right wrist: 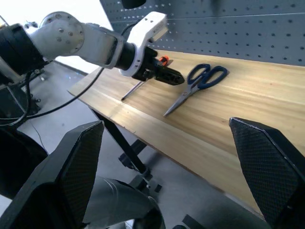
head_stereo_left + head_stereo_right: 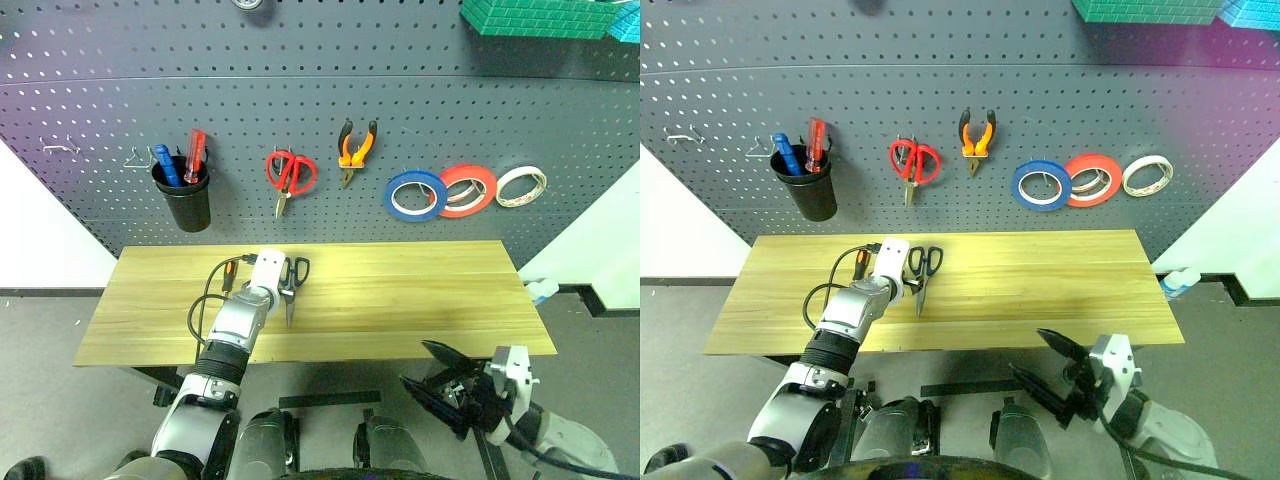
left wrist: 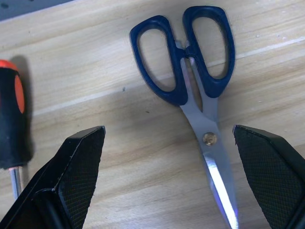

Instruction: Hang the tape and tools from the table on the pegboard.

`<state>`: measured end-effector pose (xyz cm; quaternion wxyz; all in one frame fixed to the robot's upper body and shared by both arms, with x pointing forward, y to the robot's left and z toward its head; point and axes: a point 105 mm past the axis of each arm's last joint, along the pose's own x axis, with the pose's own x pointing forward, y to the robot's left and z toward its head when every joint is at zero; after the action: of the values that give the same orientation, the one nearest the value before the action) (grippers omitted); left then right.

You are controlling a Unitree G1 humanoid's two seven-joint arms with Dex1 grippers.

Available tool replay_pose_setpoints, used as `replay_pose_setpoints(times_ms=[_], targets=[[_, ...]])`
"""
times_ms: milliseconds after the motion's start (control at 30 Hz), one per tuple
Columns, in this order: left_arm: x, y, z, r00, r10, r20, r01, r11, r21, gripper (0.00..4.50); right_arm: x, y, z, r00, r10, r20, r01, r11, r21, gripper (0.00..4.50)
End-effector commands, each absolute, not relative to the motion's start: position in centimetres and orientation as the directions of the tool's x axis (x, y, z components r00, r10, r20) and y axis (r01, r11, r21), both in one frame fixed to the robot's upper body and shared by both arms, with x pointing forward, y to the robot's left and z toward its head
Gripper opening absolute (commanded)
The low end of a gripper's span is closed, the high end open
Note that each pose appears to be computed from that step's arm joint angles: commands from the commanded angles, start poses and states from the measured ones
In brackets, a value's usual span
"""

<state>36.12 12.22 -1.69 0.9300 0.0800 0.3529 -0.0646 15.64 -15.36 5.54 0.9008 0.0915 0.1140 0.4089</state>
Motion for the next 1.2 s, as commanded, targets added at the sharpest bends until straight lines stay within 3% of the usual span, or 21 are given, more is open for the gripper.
replay_pose_setpoints(times_ms=[33,400,667,1200], targets=[[36.9,11.7,-0.7,0.765,-0.062,-0.641,0.169,0.98,0.107,4.5,15.5,-14.6,6.9,0.648,0.756,-0.091,-0.727,0.649,0.222,4.42],[36.7,10.3,-1.3,0.746,-0.081,-0.661,0.195,0.976,0.1,4.5,15.1,-13.5,10.3,0.657,0.752,0.051,-0.737,0.628,0.25,4.42],[36.5,10.7,-1.9,0.713,-0.047,-0.699,0.165,0.981,0.103,4.5,15.4,-13.5,9.7,0.659,0.752,-0.018,-0.743,0.655,0.138,4.42],[37.1,9.8,-1.7,0.71,-0.044,-0.703,0.164,0.981,0.104,4.5,14.4,-12.7,9.6,0.66,0.75,-0.041,-0.741,0.659,0.128,4.42]])
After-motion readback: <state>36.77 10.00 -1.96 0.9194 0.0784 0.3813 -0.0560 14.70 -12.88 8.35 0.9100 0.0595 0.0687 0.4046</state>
